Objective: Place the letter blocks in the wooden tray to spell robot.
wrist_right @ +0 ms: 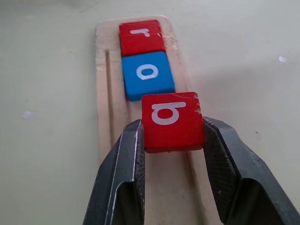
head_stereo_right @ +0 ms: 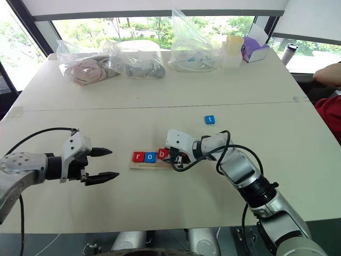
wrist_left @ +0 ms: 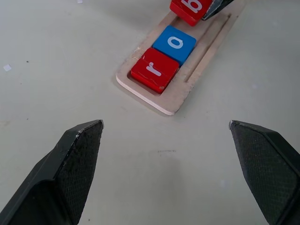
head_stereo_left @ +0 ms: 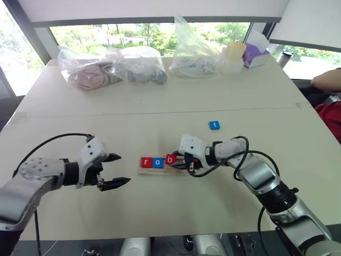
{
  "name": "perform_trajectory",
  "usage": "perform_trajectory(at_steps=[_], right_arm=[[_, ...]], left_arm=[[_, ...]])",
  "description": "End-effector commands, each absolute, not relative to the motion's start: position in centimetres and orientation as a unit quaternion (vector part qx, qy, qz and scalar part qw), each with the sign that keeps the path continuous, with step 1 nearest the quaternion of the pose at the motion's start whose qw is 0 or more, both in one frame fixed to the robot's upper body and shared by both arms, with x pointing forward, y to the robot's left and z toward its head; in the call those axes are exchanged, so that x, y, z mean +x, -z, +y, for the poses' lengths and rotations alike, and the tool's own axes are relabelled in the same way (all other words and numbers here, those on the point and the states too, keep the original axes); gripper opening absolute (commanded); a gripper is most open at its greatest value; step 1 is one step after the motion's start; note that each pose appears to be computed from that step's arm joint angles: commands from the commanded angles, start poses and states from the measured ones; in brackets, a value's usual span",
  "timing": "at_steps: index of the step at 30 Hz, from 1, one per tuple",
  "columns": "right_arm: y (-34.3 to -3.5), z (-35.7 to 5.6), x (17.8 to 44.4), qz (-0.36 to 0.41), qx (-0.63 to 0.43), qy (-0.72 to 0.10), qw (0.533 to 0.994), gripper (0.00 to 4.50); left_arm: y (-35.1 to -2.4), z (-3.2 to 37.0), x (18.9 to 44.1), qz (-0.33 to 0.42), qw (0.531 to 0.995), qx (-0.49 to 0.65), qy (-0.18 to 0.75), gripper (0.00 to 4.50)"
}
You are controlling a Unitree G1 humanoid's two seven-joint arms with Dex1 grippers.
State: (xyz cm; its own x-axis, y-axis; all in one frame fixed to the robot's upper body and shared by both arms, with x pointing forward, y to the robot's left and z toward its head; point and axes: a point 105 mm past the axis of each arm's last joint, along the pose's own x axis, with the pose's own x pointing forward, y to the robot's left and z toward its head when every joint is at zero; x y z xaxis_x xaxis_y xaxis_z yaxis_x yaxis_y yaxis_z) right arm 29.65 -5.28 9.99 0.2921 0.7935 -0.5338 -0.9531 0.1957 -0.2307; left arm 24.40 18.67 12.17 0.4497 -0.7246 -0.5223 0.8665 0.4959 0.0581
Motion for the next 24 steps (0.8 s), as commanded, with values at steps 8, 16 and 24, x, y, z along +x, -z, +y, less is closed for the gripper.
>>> perform_trajectory(at_steps=[8,16,24], right_arm=[[-10.1,-3.9,29.2,0.127,-0.268,-0.601,0.742,1.15],[-10.0,-2.6,29.6,0.121,-0.266,-0.607,0.739,1.15],[-9.9,-2.4,29.7,0.126,-0.261,-0.608,0.739,1.15]], left_arm=[[-12.3,18.6,24.9,0.206,0.836,0.182,0.475,4.50],[-11.6,18.7,24.9,0.208,0.839,0.182,0.470,4.50],[-11.3,18.9,25.1,0.207,0.841,0.186,0.464,4.50]])
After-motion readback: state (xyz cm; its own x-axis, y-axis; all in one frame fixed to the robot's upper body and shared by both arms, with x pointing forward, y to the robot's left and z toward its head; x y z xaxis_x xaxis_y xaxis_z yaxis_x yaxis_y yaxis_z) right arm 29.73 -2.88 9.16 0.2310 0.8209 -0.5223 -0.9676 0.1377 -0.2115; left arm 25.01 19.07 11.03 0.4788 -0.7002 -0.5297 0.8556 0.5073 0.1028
